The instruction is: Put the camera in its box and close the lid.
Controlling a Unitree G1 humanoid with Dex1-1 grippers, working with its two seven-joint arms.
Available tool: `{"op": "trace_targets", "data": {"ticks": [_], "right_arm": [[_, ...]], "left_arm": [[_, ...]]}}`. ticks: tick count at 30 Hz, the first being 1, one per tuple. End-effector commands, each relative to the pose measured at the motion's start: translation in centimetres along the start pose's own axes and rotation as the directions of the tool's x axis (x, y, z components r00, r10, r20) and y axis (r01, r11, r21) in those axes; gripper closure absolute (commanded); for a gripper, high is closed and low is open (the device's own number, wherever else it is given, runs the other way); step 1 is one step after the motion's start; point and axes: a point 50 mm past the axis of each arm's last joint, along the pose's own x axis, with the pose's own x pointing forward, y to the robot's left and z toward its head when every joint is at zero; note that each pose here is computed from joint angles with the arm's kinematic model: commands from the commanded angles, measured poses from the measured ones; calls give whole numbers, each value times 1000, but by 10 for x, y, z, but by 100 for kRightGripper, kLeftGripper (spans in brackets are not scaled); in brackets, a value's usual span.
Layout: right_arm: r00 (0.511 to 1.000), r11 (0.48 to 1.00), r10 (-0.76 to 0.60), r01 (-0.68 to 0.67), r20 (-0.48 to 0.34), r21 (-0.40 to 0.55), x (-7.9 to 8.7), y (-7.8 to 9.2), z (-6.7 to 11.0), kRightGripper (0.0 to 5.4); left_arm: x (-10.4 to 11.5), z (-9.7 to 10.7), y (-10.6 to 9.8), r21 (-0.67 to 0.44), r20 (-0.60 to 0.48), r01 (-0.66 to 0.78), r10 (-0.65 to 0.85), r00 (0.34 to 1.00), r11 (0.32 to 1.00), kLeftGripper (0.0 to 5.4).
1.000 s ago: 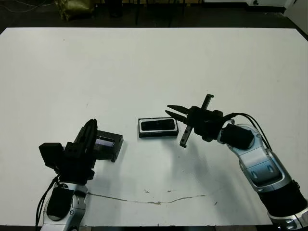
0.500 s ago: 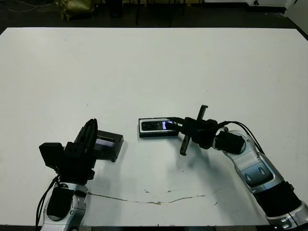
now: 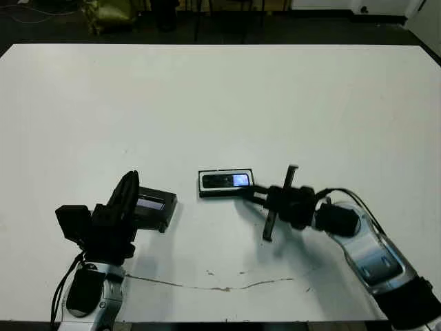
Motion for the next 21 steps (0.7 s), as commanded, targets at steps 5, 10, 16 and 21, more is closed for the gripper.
{"op": "trace_targets", "data": {"ticks": [5, 10, 16, 21], "right_arm": [[941, 959, -278, 260, 194, 113, -25, -42, 35, 538], [894, 917, -371, 311, 251, 250, -41, -58, 36, 538], [910, 780, -378, 214, 170, 589, -47, -58, 13, 538], [919, 747, -384, 251, 92, 615, -50, -56, -6, 538]], "left_arm": [[-4, -4, 3, 14, -36, -20, 20, 999, 1000, 540], [-5, 2, 7, 49, -6, -6, 6, 1000, 999, 540], [-3, 19, 24, 181, 8, 31, -33, 999, 983, 540], [6, 48, 49, 321, -41, 165, -161, 986, 933, 540]]}}
